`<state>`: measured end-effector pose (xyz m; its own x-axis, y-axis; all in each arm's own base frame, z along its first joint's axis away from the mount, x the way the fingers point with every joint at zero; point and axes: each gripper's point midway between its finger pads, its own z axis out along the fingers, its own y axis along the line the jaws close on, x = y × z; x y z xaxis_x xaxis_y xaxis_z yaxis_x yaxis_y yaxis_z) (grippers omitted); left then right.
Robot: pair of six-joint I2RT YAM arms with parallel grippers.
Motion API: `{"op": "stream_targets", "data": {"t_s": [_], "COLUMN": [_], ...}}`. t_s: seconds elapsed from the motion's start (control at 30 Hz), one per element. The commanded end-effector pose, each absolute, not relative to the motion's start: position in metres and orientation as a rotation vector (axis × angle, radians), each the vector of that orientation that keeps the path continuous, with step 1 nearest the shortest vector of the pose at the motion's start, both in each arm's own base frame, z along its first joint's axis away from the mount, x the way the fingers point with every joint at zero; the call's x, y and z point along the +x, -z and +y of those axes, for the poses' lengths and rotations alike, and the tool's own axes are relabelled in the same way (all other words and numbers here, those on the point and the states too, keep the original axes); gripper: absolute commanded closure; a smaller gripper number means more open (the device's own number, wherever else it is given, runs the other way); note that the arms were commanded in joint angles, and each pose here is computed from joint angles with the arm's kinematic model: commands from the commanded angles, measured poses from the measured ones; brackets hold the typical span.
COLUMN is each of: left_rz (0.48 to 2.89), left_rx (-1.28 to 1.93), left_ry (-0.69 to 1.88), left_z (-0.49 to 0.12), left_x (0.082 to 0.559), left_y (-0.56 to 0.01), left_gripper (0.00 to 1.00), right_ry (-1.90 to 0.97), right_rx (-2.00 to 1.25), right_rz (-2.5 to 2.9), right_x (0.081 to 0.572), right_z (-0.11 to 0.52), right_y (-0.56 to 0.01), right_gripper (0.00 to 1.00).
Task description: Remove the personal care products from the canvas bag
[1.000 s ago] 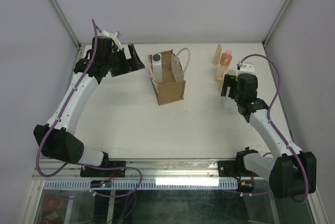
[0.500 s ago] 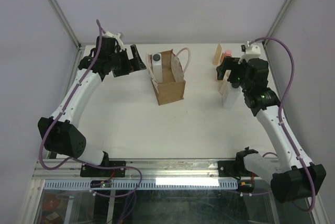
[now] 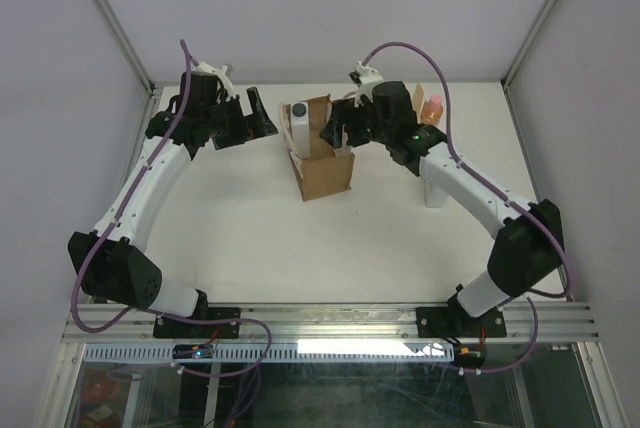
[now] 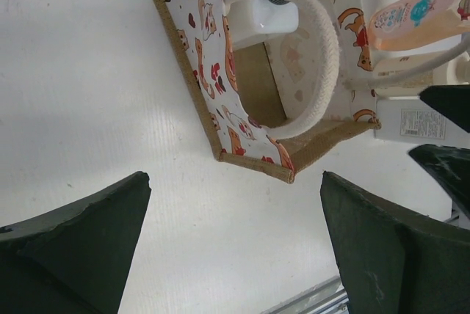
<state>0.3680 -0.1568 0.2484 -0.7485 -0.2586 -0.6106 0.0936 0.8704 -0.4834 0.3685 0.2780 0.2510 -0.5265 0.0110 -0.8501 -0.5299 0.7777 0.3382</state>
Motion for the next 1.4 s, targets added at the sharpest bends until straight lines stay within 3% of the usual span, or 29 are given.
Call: {"op": "stream_targets", "data": {"t_s": [0.0, 0.17, 0.5, 0.83, 1.07, 1.37], "left_rz": [2.218, 2.221, 2.209, 2.218, 2.226, 2.243], "left_rx": [-0.086, -0.071, -0.066, -0.035, -0.017, -0.011], "left_ry": [0.654, 0.628, 0.580, 0.504, 0.474, 0.469], "left_z": [-0.155, -0.152, -0.143, -0.132, -0.128, -0.126], "left_x": [0.361, 0.359, 0.352, 0.345, 0.346, 0.347], "left_y": [-0.283, -0.283, -0.288, -0.289, -0.288, -0.283], "left_gripper": [0.01, 0.01, 0.01, 0.01, 0.01, 0.01], "right_ry": [-0.810, -0.738, -0.652, -0.535, -0.428, -0.309], "right_rx": [-0.431, -0.435, -0.428, -0.385, -0.362, -0.311], "right_rz": [1.937, 2.039, 2.074, 2.089, 2.043, 2.020], "right_x": [0.381, 0.408, 0.433, 0.460, 0.479, 0.495], "right_z": [0.319, 0.332, 0.359, 0.376, 0.383, 0.373], "right_y": [-0.281, -0.248, -0.217, -0.191, -0.190, -0.188], "right_gripper": [0.29, 0.33, 0.15, 0.14, 0.17, 0.34]}}
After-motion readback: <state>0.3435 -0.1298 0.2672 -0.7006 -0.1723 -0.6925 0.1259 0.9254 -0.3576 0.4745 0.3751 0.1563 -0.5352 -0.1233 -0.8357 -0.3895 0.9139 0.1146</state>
